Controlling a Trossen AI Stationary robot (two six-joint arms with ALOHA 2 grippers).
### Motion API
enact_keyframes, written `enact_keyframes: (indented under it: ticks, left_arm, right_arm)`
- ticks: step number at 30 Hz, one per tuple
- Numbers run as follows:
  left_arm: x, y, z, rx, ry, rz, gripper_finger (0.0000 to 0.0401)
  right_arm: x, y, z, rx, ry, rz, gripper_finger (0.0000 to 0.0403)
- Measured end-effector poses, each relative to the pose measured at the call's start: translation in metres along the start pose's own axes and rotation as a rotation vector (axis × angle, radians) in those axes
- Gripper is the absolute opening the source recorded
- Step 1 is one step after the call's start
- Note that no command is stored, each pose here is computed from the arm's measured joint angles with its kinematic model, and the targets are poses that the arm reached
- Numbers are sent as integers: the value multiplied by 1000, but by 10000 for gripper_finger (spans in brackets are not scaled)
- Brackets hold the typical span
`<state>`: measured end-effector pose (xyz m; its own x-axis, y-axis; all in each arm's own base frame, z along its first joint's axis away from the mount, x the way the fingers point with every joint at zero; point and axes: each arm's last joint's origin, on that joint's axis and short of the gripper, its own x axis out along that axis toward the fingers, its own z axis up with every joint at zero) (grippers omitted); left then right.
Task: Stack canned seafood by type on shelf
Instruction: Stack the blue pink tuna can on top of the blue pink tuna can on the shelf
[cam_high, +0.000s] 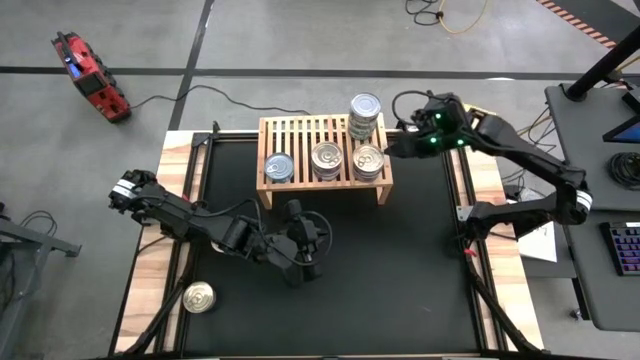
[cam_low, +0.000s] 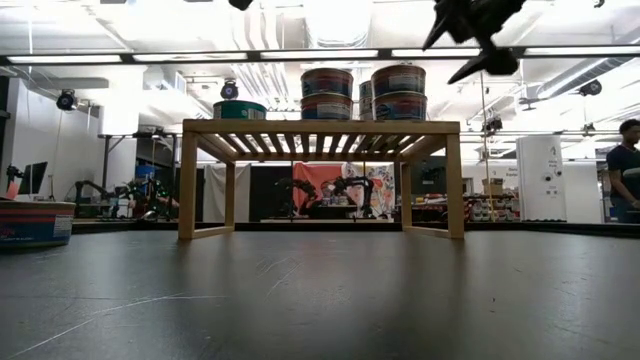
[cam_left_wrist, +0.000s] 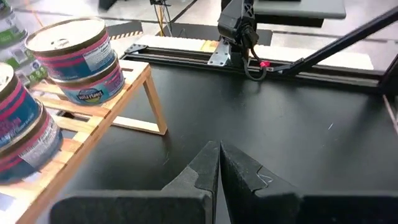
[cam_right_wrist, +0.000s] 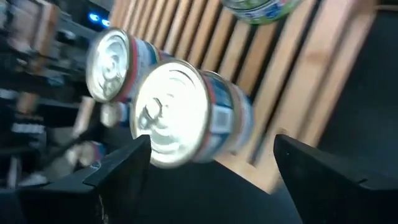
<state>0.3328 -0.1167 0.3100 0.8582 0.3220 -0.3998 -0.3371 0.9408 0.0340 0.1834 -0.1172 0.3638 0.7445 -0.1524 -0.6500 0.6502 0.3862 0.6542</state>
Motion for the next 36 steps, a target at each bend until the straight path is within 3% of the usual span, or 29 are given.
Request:
enact_keyframes:
  ticks: [6,10,15,18,21,26,31,32,34,36]
  left_arm:
    - [-2,-1,0,-143,65,-70,0]
    - [-16,3,6,-264,295,-117,0]
    - [-44,20,1,-309,700,25,0]
    - [-56,32,-9,-257,857,139,0]
    - [-61,38,-23,-221,966,155,0]
    - [-61,41,-45,-266,980,-12,0]
    - [-67,47,-61,-483,888,-378,0]
    - [-69,51,-65,-525,874,-410,0]
    - [-76,64,-78,-579,891,-340,0]
    - [-81,78,-95,-607,929,-157,0]
  right_arm:
    - [-24,9,-14,-100,68,-74,314]
    - [-33,12,-31,-158,120,-58,304]
    - [-45,15,-48,-216,141,-8,291]
    - [-53,16,-53,-240,107,-4,280]
    - [-59,16,-56,-257,65,-20,267]
    - [-65,16,-58,-286,41,-14,246]
    - [-65,15,-58,-306,39,-13,230]
    - [-65,15,-58,-313,39,-13,227]
    - [-65,16,-58,-327,38,-16,223]
    - [-63,16,-57,-334,30,-31,220]
